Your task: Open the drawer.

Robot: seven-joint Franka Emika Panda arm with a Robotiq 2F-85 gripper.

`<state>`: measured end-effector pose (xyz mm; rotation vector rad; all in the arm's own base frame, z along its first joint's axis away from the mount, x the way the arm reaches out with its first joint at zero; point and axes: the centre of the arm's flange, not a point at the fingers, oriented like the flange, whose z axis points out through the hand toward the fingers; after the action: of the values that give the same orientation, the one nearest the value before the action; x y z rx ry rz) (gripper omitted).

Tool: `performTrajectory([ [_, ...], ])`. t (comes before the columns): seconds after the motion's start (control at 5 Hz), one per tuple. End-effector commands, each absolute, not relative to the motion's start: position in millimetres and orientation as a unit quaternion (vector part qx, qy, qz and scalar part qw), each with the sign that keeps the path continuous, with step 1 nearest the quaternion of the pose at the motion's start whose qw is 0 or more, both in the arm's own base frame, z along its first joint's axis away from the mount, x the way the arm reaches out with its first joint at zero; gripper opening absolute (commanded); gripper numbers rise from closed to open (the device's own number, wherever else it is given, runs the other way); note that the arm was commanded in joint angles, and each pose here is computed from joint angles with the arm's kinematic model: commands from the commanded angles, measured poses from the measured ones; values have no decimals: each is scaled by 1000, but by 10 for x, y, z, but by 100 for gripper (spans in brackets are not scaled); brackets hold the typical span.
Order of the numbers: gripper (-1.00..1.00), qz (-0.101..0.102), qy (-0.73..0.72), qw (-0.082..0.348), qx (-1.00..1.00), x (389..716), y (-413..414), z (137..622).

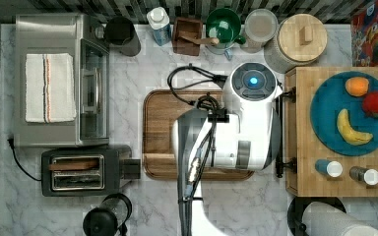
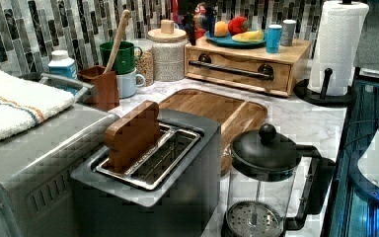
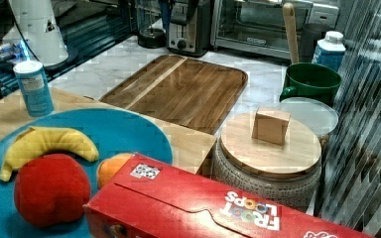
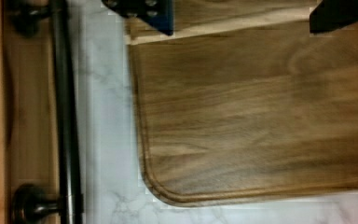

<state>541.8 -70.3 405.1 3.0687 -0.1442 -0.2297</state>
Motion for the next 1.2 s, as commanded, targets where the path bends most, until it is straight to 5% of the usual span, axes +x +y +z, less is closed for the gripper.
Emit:
performTrajectory([
  [0.2,100,9,39,88,995,5338,-1463,4093],
  [1.2,100,28,60,94,993,5366,-1882,3508],
])
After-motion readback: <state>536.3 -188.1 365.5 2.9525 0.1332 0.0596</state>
